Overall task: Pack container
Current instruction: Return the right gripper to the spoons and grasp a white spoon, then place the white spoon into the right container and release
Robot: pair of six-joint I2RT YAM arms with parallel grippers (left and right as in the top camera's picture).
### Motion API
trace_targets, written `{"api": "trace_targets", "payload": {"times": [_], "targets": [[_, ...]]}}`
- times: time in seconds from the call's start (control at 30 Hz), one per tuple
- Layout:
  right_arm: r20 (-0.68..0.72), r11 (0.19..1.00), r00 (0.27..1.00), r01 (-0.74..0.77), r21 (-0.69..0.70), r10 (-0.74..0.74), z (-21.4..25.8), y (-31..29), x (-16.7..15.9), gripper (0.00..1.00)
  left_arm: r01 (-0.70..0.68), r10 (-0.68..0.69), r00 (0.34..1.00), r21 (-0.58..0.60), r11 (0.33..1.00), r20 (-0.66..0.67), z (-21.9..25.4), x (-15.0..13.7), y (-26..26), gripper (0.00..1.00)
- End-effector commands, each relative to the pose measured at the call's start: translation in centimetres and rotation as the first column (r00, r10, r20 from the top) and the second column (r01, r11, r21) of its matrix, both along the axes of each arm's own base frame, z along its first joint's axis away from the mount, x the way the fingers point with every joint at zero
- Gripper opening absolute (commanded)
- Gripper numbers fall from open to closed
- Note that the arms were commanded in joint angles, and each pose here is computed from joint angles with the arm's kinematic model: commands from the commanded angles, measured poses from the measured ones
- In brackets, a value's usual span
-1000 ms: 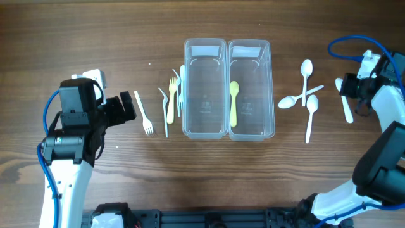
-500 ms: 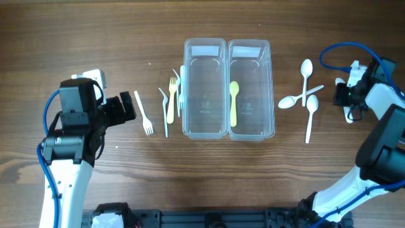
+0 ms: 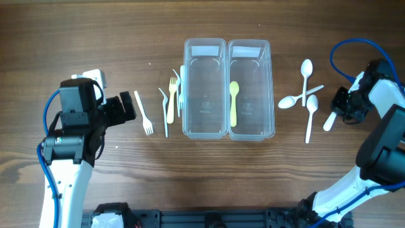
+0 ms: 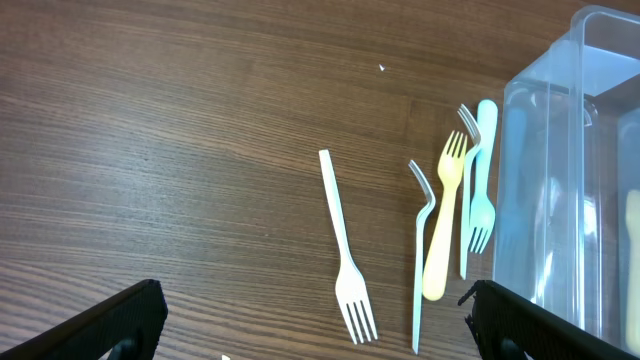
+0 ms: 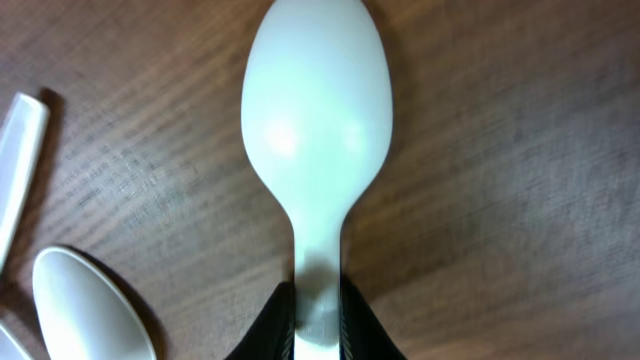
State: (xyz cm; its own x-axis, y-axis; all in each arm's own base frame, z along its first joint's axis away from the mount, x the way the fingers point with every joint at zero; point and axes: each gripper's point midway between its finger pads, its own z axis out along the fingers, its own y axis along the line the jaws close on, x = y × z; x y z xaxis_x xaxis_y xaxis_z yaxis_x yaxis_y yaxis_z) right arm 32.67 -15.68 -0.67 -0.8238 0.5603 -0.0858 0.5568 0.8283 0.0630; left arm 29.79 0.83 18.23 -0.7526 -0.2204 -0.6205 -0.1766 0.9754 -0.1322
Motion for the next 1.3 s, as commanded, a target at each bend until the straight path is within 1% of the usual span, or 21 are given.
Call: {"api": "trace_targets", "payload": {"times": [0.0, 0.07, 0.17, 0.2, 0.23, 0.3, 0.37, 0.5, 0.53, 0.6, 0.63, 0.7, 0.8, 0.87, 0.93, 1.0, 1.13, 1.17, 1.2, 1.27], "targets": [[-0.185, 0.993, 0.981, 0.073, 0.088, -0.056, -3.5, 2.3, -4.5, 0.09, 0.003, -0.003, 1.0, 0.018, 1.0, 0.022, 0.8, 0.3, 0.3, 1.0], [-0.173, 0.989, 0.984, 0.075, 0.13, -0.052, -3.0, 3.1, -4.4, 0.07, 0.003, -0.004, 1.0, 0.018, 1.0, 0.022, 0.8, 0.3, 0.3, 1.0], [-0.098, 0.981, 0.994, 0.062, 0.185, -0.045, -1.1, 4.1, -3.3, 0.06, 0.003, -0.004, 1.0, 0.018, 1.0, 0.022, 0.8, 0.3, 0.3, 1.0], [-0.061, 0.98, 0.997, 0.057, 0.193, -0.046, 0.1, 4.3, -2.8, 0.06, 0.003, -0.003, 1.0, 0.018, 1.0, 0.022, 0.8, 0.3, 0.3, 1.0], [0.008, 0.98, 0.999, 0.042, 0.194, -0.045, 2.3, 4.5, -2.0, 0.06, 0.003, -0.003, 1.0, 0.018, 1.0, 0.022, 0.8, 0.3, 0.3, 1.0], [0.077, 0.982, 0.996, 0.024, 0.186, -0.039, 4.7, 4.8, -1.4, 0.06, 0.003, -0.003, 1.0, 0.018, 1.0, 0.023, 0.9, 0.3, 0.3, 1.0], [0.174, 0.987, 0.985, -0.009, 0.159, -0.019, 8.2, 5.4, -0.8, 0.05, 0.003, -0.003, 1.0, 0.018, 1.0, 0.023, 0.9, 0.3, 0.3, 1.0], [0.345, 0.992, 0.936, -0.098, 0.076, 0.066, 14.6, 7.7, -0.4, 0.04, 0.003, -0.003, 1.0, 0.018, 1.0, 0.022, 0.8, 0.3, 0.3, 1.0], [0.396, 0.988, 0.912, -0.141, 0.063, 0.105, 16.5, 9.1, -0.4, 0.04, 0.003, -0.003, 1.0, 0.018, 1.0, 0.022, 0.8, 0.3, 0.3, 1.0], [0.464, 0.974, 0.87, -0.219, 0.064, 0.165, 18.7, 11.7, -0.4, 0.04, 0.003, -0.004, 1.0, 0.018, 1.0, 0.022, 0.8, 0.3, 0.3, 1.0], [0.511, 0.954, 0.832, -0.29, 0.072, 0.214, 20.1, 14.0, -0.3, 0.04, 0.003, -0.003, 1.0, 0.018, 1.0, 0.022, 0.8, 0.3, 0.3, 1.0], [0.55, 0.92, 0.783, -0.386, 0.064, 0.29, 21.1, 17.2, -0.2, 0.04, 0.003, -0.004, 1.0, 0.018, 1.0, 0.022, 0.8, 0.3, 0.3, 1.0], [0.563, 0.858, 0.724, -0.511, 0.049, 0.399, 20.9, 21.7, 0.3, 0.05, 0.003, -0.003, 1.0, 0.018, 1.0, 0.022, 0.8, 0.3, 0.3, 1.0], [0.558, 0.811, 0.688, -0.583, 0.047, 0.463, 19.6, 24.9, 0.8, 0.04, 0.003, -0.003, 1.0, 0.018, 1.0, 0.022, 0.8, 0.3, 0.3, 1.0], [0.515, 0.811, 0.711, -0.583, 0.051, 0.479, 17.2, 26.9, 1.6, 0.04, 0.003, -0.003, 1.0, 0.018, 1.0, 0.022, 0.8, 0.3, 0.3, 1.0], [0.47, 0.775, 0.706, -0.628, 0.071, 0.53, 14.0, 29.5, 2.4, 0.04, 0.003, -0.003, 1.0, 0.018, 1.0, 0.022, 0.8, 0.3, 0.3, 1.0], [0.4, 0.768, 0.728, -0.634, 0.087, 0.556, 9.2, 30.8, 3.6, 0.05, 0.003, -0.003, 1.0, 0.018, 1.0, 0.022, 0.8, 0.3, 0.3, 1.0], [0.396, 0.766, 0.728, -0.636, 0.087, 0.56, 8.8, 30.8, 3.7, 0.1, 0.003, -0.003, 1.0, 0.018, 1.0, 0.022, 0.8, 0.3, 0.3, 1.0], [0.394, 0.766, 0.723, -0.639, 0.072, 0.567, 8.6, 30.6, 4.0, 0.18, 0.003, -0.003, 1.0, 0.018, 1.0, 0.022, 0.8, 0.3, 0.3, 1.0], [0.396, 0.763, 0.707, -0.646, 0.026, 0.585, 9.2, 30.2, 4.4, 0.27, 0.003, -0.003, 1.0, 0.018, 1.0, 0.022, 0.8, 0.3, 0.3, 1.0]]}}
